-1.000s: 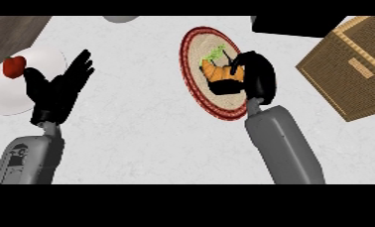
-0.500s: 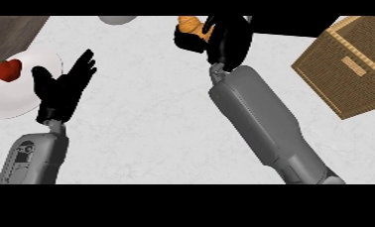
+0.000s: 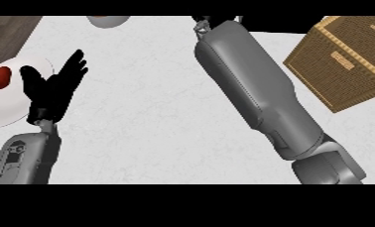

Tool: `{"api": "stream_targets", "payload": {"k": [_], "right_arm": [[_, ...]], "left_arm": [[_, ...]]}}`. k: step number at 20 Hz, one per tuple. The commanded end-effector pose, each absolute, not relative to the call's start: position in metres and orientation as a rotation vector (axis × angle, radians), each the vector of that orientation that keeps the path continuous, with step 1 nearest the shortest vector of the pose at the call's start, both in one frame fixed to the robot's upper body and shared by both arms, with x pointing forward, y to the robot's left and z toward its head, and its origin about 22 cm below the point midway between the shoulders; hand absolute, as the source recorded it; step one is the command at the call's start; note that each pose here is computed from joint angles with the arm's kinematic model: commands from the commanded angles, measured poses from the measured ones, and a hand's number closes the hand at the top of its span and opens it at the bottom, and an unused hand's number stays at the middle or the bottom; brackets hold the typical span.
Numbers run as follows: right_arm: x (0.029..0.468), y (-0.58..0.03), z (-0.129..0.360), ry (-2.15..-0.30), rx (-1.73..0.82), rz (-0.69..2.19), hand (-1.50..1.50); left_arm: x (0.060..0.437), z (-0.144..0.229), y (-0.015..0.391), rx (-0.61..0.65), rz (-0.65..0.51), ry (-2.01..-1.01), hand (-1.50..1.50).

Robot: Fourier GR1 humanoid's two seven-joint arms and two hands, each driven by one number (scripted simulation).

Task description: Pick the croissant from the placemat and place it in the basket

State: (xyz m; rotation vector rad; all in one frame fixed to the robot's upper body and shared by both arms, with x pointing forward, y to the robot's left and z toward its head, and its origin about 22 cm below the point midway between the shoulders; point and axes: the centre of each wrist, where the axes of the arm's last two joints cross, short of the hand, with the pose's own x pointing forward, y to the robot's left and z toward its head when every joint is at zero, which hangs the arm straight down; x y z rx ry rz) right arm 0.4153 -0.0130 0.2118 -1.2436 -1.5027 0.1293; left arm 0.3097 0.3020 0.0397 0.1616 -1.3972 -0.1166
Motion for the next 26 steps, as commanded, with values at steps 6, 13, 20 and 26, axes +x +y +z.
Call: {"api": "stream_targets", "payload": {"k": [6,13,20,26], "right_arm": [[0.445,-0.038,0.245,-1.357,-1.349,-0.085,1.50],[0.467,-0.085,0.250,-1.194,-1.529,-0.121,1.50],[0.476,-0.151,0.222,-1.128,-1.549,-0.157,1.50],[0.475,-0.188,0.210,-1.142,-1.570,-0.132,1.50]], "left_arm": [[0.299,0.041,0.319,0.179,-0.100,-1.381,0.00],[0.293,0.044,0.317,0.173,-0.088,-1.389,0.00],[0.281,0.031,0.312,0.179,-0.085,-1.385,0.00],[0.296,0.044,0.299,0.190,-0.074,-1.381,0.00]]}}
